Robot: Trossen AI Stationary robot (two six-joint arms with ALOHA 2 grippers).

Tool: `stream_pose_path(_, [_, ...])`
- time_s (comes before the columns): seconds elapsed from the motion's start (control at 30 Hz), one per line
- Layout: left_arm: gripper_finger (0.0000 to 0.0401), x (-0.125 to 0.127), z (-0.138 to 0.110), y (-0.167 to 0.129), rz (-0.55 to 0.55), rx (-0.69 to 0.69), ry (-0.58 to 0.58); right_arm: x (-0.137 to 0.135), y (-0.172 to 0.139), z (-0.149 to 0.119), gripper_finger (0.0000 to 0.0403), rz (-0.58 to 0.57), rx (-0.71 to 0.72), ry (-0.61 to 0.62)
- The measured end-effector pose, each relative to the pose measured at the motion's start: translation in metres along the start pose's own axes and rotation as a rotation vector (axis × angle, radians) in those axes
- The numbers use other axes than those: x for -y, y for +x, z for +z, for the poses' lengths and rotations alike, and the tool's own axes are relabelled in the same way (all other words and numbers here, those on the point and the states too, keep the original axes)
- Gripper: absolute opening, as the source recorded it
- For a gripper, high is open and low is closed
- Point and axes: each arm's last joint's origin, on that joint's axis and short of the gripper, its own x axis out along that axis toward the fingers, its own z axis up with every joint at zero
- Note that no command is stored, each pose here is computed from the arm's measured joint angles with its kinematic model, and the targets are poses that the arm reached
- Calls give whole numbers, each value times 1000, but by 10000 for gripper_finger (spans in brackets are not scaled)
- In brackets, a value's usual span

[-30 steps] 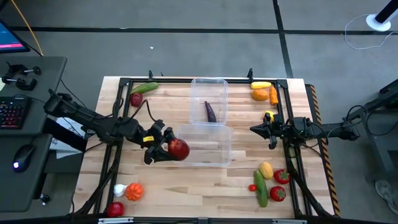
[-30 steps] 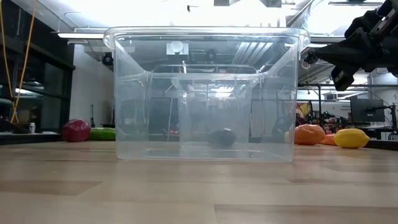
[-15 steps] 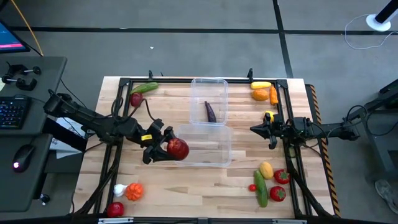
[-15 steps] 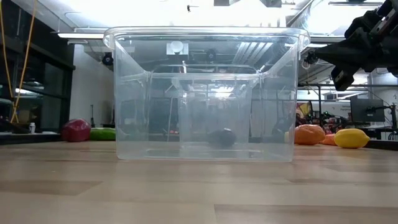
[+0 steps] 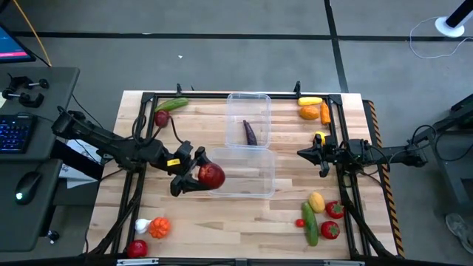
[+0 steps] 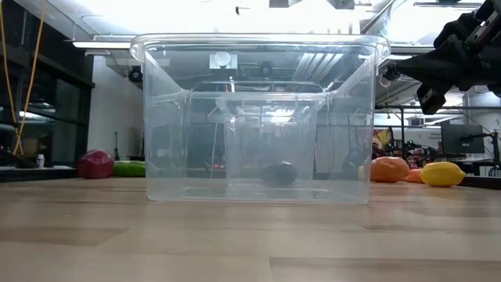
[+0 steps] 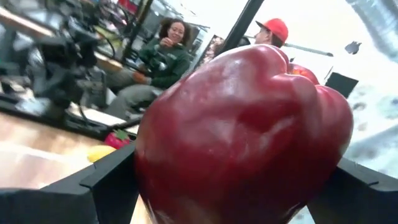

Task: Sort produce into baskets
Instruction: Put the red apple into the bottom transparent bin

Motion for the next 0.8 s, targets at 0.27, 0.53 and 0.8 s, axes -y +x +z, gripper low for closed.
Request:
stream_pose_path(0.27, [343, -5, 2, -1, 182, 65, 256, 0, 0, 0, 0, 0, 0, 0])
stream_pose_path(0.53, [343, -12, -5, 1, 243, -12, 339, 0, 0, 0, 0, 0, 0, 0])
stream_pose_path(0.8, [343, -18, -12, 13, 273, -82, 310, 0, 0, 0, 0, 0, 0, 0])
